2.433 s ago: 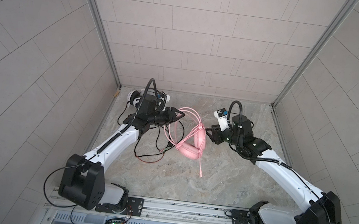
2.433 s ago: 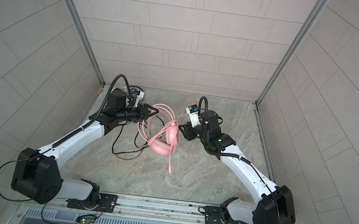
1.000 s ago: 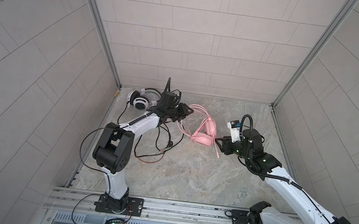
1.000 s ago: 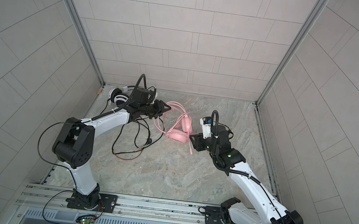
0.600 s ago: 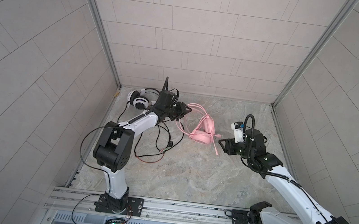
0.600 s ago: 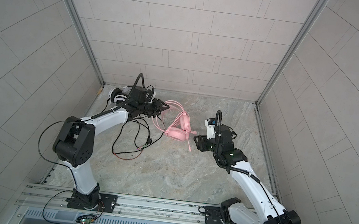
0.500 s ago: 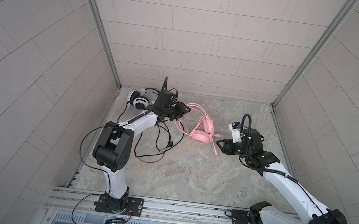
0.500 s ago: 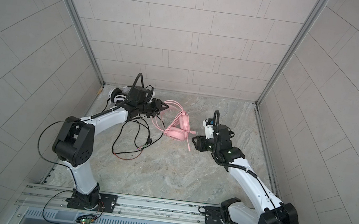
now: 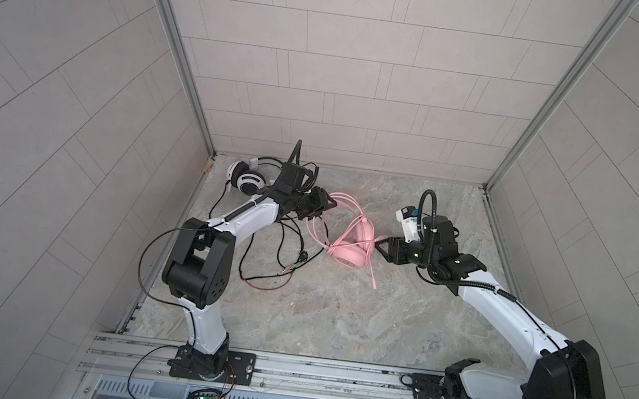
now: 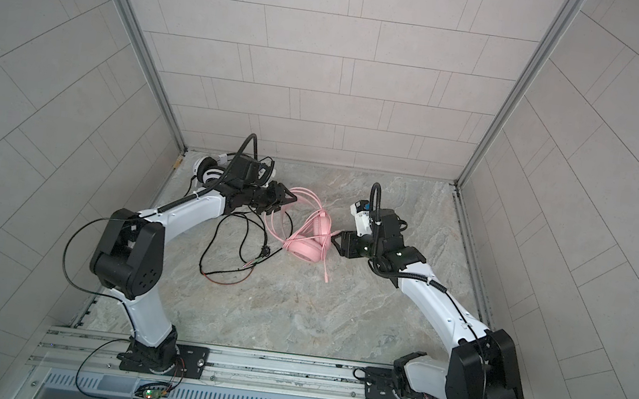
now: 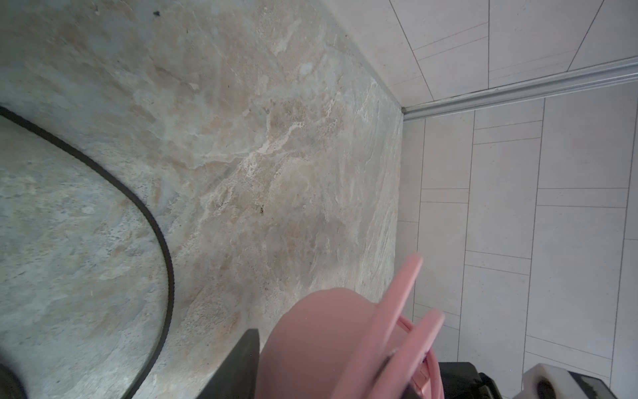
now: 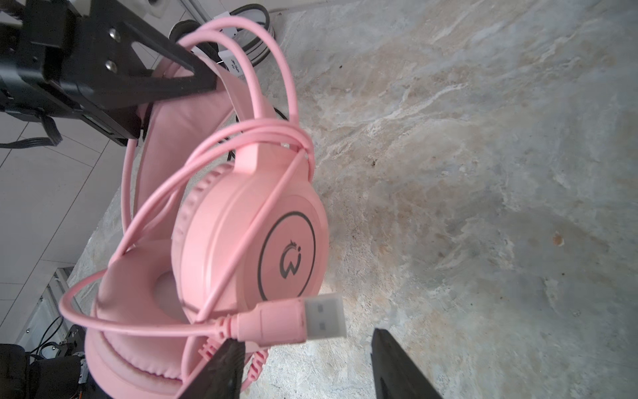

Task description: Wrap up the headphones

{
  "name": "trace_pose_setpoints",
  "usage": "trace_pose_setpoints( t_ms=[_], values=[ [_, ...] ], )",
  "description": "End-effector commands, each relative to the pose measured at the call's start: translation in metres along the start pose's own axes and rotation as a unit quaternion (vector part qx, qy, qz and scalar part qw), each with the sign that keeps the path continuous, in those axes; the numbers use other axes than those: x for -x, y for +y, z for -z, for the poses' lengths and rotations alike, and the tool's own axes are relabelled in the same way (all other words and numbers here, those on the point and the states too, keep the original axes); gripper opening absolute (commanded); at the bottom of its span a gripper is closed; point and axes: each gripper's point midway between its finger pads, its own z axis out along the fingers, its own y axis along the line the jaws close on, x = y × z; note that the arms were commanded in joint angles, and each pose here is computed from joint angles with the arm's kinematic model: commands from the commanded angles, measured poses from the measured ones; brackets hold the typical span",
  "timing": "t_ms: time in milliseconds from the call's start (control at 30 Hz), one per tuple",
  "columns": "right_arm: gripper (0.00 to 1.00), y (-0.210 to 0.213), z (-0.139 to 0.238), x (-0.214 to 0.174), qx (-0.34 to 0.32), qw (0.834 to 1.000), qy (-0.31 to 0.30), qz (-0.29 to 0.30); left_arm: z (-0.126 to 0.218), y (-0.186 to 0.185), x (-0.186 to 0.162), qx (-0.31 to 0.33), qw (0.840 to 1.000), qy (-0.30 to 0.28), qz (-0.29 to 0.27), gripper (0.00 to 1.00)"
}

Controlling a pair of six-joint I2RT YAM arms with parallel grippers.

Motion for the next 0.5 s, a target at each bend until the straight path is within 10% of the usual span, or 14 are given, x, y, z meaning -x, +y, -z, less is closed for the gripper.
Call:
trace_pose_setpoints(
  t_ms=[0, 467],
  values=[
    [0.60, 0.001, -0.005, -0.007, 0.002, 1.000, 0.023, 0.014, 0.027, -0.042, 0.004, -0.040, 0.998, 0.002, -0.039, 0.00],
    [0.60, 0.015, -0.009, 0.015, 0.028, 1.000, 0.004, 0.007, 0.038, -0.027, -0.023, 0.005, 0.996, 0.053, -0.066, 0.00]
  ],
)
